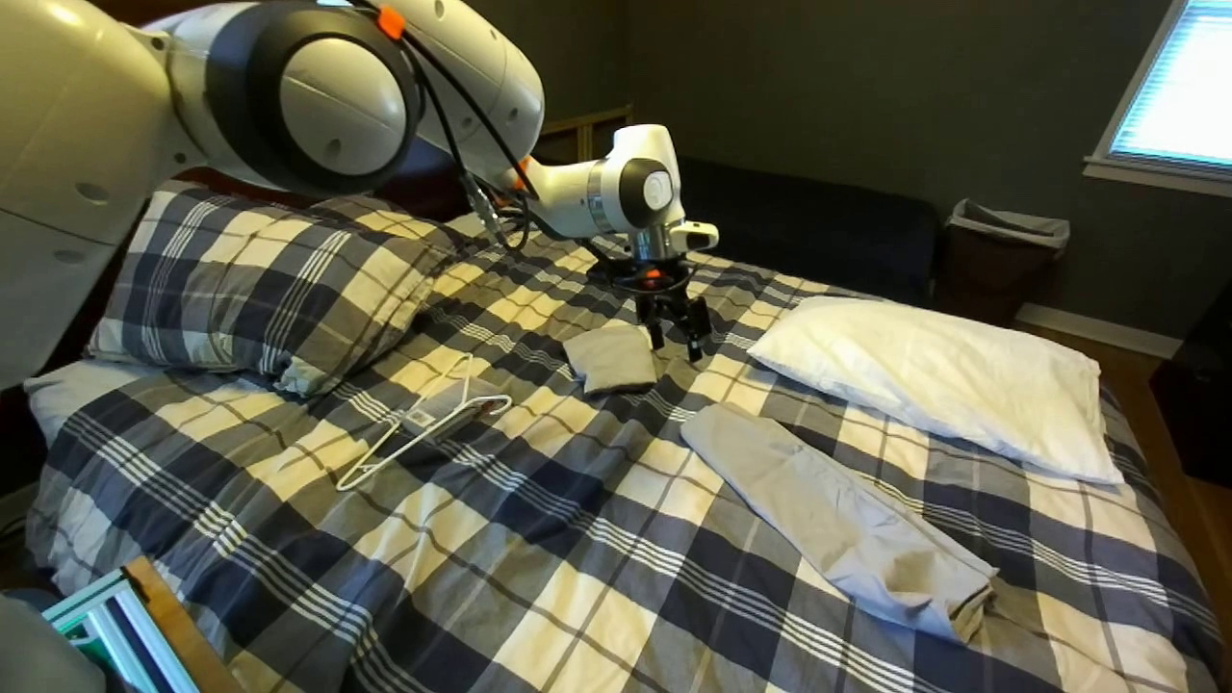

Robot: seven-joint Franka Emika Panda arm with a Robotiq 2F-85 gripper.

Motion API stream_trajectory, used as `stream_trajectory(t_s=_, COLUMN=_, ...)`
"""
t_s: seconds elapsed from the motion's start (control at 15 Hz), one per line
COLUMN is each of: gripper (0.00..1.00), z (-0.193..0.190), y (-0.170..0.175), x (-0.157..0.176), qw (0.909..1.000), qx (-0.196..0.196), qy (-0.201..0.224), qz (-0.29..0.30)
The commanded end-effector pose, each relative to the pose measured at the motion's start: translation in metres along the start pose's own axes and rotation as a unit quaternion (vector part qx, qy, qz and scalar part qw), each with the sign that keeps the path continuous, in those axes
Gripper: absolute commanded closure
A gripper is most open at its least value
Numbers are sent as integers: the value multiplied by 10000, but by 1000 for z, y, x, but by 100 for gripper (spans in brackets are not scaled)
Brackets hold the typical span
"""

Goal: Unfold the cloth on the bed

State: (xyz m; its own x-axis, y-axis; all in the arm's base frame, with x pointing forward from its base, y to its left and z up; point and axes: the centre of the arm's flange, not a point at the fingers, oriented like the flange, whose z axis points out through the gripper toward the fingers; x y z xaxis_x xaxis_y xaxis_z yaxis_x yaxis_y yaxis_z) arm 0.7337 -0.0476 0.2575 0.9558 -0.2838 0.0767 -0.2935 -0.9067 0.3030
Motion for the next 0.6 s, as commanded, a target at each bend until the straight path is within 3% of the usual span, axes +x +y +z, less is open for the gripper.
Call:
stream_trajectory(t_s=0.0, gripper=0, z=0, y=0, x=-1, qw=9998, qx=87, qy=149, qz=90)
stream_trajectory(t_s=0.27, gripper=0, z=17, y=-13, x=34, qw=9966, qx=332, qy=754, qz=34)
stream_trajectory(t_s=0.53, gripper=0, z=47, y=-39, x=71, qw=9938, qx=487, qy=936, qz=-350)
